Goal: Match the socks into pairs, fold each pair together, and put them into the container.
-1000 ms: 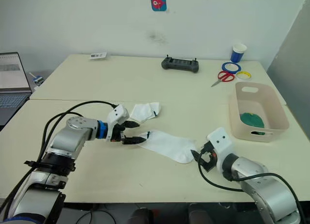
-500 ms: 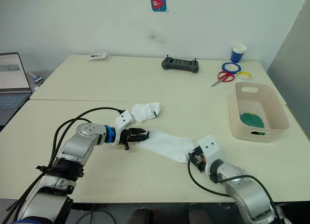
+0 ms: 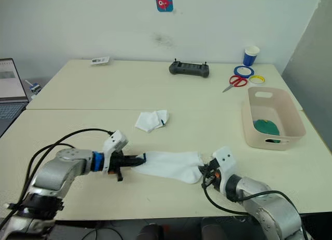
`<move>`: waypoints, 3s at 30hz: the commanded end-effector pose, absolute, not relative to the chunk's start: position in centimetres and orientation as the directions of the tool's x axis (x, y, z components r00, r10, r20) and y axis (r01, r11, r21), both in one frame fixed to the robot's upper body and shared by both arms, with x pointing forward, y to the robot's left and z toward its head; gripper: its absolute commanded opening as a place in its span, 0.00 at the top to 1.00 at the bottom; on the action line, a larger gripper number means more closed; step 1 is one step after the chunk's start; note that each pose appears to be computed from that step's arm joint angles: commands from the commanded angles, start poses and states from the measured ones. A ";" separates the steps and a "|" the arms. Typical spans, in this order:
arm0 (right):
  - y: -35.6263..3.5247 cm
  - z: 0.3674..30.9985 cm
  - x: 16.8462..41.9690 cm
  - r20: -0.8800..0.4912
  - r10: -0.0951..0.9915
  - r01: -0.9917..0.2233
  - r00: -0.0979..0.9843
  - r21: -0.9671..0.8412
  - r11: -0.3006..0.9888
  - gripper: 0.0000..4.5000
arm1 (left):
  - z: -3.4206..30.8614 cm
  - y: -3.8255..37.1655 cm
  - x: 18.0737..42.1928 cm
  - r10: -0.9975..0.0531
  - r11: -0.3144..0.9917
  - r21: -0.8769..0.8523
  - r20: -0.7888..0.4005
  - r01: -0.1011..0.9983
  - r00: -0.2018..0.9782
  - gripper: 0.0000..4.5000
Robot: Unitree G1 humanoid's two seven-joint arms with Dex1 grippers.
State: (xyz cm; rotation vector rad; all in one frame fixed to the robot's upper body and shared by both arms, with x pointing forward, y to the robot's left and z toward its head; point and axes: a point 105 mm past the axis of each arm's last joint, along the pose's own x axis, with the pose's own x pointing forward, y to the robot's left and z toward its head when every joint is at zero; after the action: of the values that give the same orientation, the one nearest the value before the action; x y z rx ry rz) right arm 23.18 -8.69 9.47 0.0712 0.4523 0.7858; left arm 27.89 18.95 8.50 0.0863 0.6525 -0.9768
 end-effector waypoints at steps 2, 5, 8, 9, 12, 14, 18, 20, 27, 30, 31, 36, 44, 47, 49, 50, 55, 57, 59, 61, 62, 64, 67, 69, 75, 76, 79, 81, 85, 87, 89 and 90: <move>-8.7 10.5 21.4 -0.363 0.746 -0.691 0.559 0.294 0.661 1.00 | 9.3 19.3 25.0 -0.749 0.559 -0.237 -0.556 0.795 0.361 1.00; -9.0 9.6 21.0 -0.414 0.733 -0.685 0.539 0.291 0.668 1.00 | 8.0 19.4 23.6 -0.732 0.582 -0.256 -0.578 0.772 0.360 1.00; -9.0 9.1 21.2 -0.444 0.714 -0.681 0.542 0.266 0.682 1.00 | 7.0 19.4 23.2 -0.716 0.612 -0.261 -0.584 0.746 0.383 1.00; -8.9 8.9 21.3 -0.454 0.705 -0.680 0.544 0.253 0.688 1.00 | 6.6 19.5 23.3 -0.705 0.621 -0.244 -0.589 0.745 0.395 1.00; -8.9 8.5 21.3 -0.479 0.694 -0.683 0.538 0.234 0.691 1.00 | 6.1 19.5 23.7 -0.693 0.635 -0.223 -0.586 0.739 0.419 1.00; -8.9 8.5 21.3 -0.480 0.689 -0.683 0.543 0.225 0.695 1.00 | 5.9 19.5 23.6 -0.697 0.630 -0.220 -0.583 0.745 0.417 1.00; -9.3 8.8 21.6 -0.480 0.665 -0.686 0.572 0.165 0.709 0.84 | 6.1 19.7 23.1 -0.699 0.631 -0.213 -0.573 0.746 0.427 0.86; -9.6 9.1 21.7 -0.475 0.658 -0.686 0.584 0.144 0.713 0.71 | 6.5 20.0 23.5 -0.686 0.652 -0.176 -0.552 0.738 0.474 0.74; -9.6 10.8 22.2 -0.433 0.680 -0.725 0.591 0.086 0.684 0.15 | 8.7 21.4 23.9 -0.665 0.689 -0.095 -0.475 0.718 0.576 0.28; -9.2 11.8 22.6 -0.400 0.698 -0.745 0.594 0.054 0.665 0.00 | 9.6 21.8 24.4 -0.654 0.709 -0.074 -0.439 0.701 0.616 0.08; -9.1 12.2 22.8 -0.387 0.704 -0.752 0.595 0.042 0.658 0.00 | 9.9 21.9 24.6 -0.653 0.714 -0.073 -0.429 0.696 0.624 0.02; -8.1 14.3 24.0 -0.311 0.727 -0.767 0.612 -0.011 0.641 0.00 | 10.9 22.0 25.7 -0.654 0.713 -0.033 -0.393 0.701 0.646 0.01; -6.3 17.5 26.0 -0.188 0.749 -0.769 0.635 -0.072 0.635 0.00 | 12.9 21.4 27.3 -0.680 0.687 0.018 -0.337 0.726 0.652 0.01; -5.4 18.6 28.0 -0.121 0.720 -0.730 0.683 -0.089 0.678 0.00 | 13.2 21.1 27.5 -0.680 0.690 0.028 -0.315 0.723 0.662 0.01; -4.7 19.2 30.7 -0.071 0.664 -0.668 0.744 -0.090 0.739 0.00 | 13.6 20.8 27.9 -0.673 0.706 0.033 -0.278 0.707 0.685 0.01; -4.4 19.2 31.8 -0.061 0.647 -0.650 0.760 -0.094 0.754 0.00 | 13.9 20.7 28.0 -0.670 0.712 0.040 -0.261 0.701 0.695 0.01; -1.9 18.1 36.3 -0.061 0.622 -0.625 0.781 -0.097 0.775 0.00 | 15.3 20.2 28.8 -0.639 0.752 0.066 -0.172 0.656 0.750 0.01; -0.6 17.9 38.0 -0.057 0.617 -0.620 0.785 -0.093 0.779 0.00 | 15.9 19.9 28.9 -0.622 0.771 0.069 -0.128 0.633 0.772 0.01; 0.3 17.8 39.1 -0.051 0.618 -0.620 0.785 -0.083 0.780 0.00 | 16.2 19.8 28.6 -0.608 0.785 0.064 -0.106 0.616 0.787 0.01; 0.7 17.6 40.1 -0.047 0.607 -0.609 0.793 -0.079 0.789 0.00 | 16.5 19.8 28.1 -0.594 0.798 0.062 -0.086 0.599 0.800 0.01; 1.0 17.4 40.5 -0.046 0.605 -0.607 0.795 -0.071 0.792 0.00 | 16.6 19.8 27.9 -0.584 0.807 0.057 -0.076 0.588 0.808 0.01; 1.4 17.2 41.0 -0.044 0.603 -0.604 0.797 -0.064 0.794 0.00 | 16.8 19.9 27.6 -0.568 0.819 0.058 -0.062 0.571 0.821 0.01; 2.5 16.8 41.8 -0.046 0.601 -0.602 0.798 -0.043 0.797 0.00 | 17.2 20.2 27.1 -0.545 0.834 0.078 -0.044 0.546 0.837 0.01; 3.0 16.5 42.2 -0.049 0.600 -0.601 0.799 -0.029 0.799 0.00 | 17.1 20.2 26.9 -0.538 0.838 0.084 -0.046 0.540 0.842 0.01; 4.1 15.1 42.8 -0.095 0.607 -0.611 0.789 -0.021 0.791 0.00 | 16.8 20.0 26.8 -0.536 0.837 0.096 -0.058 0.539 0.842 0.01; 4.1 14.7 42.9 -0.108 0.602 -0.607 0.791 -0.016 0.795 0.00 | 16.8 19.9 26.8 -0.536 0.836 0.097 -0.059 0.539 0.842 0.01; 4.2 13.9 43.2 -0.134 0.589 -0.591 0.797 0.026 0.806 0.14 | 16.7 19.8 27.0 -0.536 0.836 0.100 -0.060 0.540 0.842 0.00; 4.4 13.7 43.2 -0.144 0.590 -0.591 0.794 0.040 0.805 0.30 | 16.7 19.6 27.1 -0.539 0.834 0.103 -0.060 0.542 0.840 0.00; 5.0 13.2 42.9 -0.159 0.617 -0.617 0.771 0.057 0.785 0.62 | 16.6 19.4 27.3 -0.543 0.831 0.107 -0.059 0.546 0.837 0.00; 5.0 13.2 42.8 -0.158 0.622 -0.621 0.767 0.059 0.781 0.78 | 16.6 19.4 27.4 -0.544 0.830 0.108 -0.060 0.547 0.837 0.00; 5.0 13.2 42.8 -0.154 0.622 -0.622 0.768 0.059 0.781 0.94 | 16.5 19.4 27.5 -0.545 0.829 0.109 -0.060 0.548 0.837 0.00; 4.9 13.2 42.8 -0.150 0.622 -0.621 0.769 0.059 0.782 0.99 | 16.5 19.3 27.5 -0.546 0.829 0.109 -0.060 0.549 0.836 0.00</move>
State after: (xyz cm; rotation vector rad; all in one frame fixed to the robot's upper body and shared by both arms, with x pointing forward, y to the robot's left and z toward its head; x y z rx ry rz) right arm 42.73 4.26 11.50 -0.0205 0.2288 0.6539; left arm 27.49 19.61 15.74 0.0976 0.0609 -0.5710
